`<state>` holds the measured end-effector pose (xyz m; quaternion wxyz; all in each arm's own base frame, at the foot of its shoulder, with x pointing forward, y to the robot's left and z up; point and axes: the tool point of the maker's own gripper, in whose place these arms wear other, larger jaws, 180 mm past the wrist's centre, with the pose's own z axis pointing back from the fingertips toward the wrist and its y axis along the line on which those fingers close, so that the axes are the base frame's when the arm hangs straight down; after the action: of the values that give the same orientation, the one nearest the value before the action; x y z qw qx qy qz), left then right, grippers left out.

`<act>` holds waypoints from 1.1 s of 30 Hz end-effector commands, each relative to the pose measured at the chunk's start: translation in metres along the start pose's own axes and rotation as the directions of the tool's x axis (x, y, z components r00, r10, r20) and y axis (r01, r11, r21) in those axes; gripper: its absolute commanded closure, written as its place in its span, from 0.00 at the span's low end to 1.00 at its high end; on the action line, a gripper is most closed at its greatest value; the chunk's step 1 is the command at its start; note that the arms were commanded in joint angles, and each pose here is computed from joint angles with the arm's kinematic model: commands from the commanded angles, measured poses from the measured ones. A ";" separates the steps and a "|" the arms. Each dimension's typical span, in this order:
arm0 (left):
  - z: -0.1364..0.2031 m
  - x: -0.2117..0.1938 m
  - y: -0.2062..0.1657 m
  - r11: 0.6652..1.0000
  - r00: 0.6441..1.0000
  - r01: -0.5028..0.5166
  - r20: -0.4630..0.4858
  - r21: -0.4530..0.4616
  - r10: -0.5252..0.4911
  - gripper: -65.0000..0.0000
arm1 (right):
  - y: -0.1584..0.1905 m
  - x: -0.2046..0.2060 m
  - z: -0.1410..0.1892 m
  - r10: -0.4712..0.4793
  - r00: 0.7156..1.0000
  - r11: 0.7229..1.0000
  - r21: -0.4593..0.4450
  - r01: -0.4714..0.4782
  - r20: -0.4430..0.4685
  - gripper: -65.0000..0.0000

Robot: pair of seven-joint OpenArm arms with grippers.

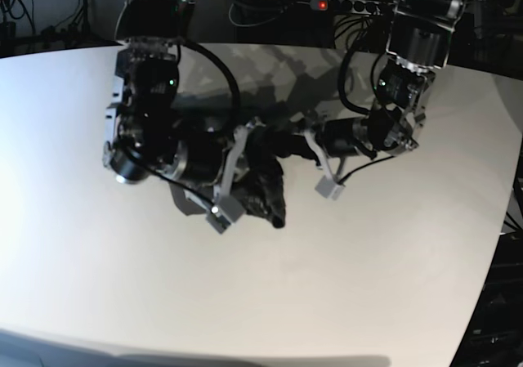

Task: Fold the T-shirt properly
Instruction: 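Fold the strip end with the right gripper over onto the folded bundle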

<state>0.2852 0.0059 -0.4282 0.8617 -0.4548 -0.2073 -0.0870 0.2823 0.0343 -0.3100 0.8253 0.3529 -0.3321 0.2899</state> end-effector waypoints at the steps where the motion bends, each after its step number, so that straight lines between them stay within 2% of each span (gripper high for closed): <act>1: 0.000 0.003 -0.004 1.000 1.000 0.002 0.003 -0.014 -0.002 0.97 | 0.004 0.014 0.002 0.021 0.999 1.000 0.016 -0.022 0.043 0.99; 3: 0.000 -0.001 -0.003 1.000 1.000 -0.004 -0.001 -0.013 0.004 0.97 | 0.003 0.018 0.003 0.032 0.998 0.999 0.013 -0.033 0.049 0.99; 7: 0.000 -0.003 -0.003 1.000 1.000 -0.007 -0.003 -0.014 0.007 0.97 | -0.011 0.002 -0.001 0.003 1.000 1.000 0.012 -0.002 -0.007 0.99; 12: 0.000 -0.003 -0.004 1.000 1.000 -0.006 -0.003 -0.015 0.006 0.97 | -0.029 -0.003 -0.003 -0.021 1.000 1.000 0.004 0.021 -0.008 0.99; 21: 0.000 -0.003 -0.004 1.000 1.000 -0.006 -0.003 -0.015 0.006 0.97 | -0.009 0.004 -0.017 0.036 0.999 0.997 0.062 -0.037 0.010 0.99; 33: 0.000 -0.012 -0.003 1.000 1.000 -0.020 -0.013 -0.014 0.019 0.97 | -0.027 0.012 -0.006 0.087 0.996 0.996 0.021 -0.087 -0.002 0.99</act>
<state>0.2792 0.0063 -0.4301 0.8594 -0.4589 -0.2096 -0.0830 0.3009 0.0222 -0.3331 0.8251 0.3361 -0.3133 0.3288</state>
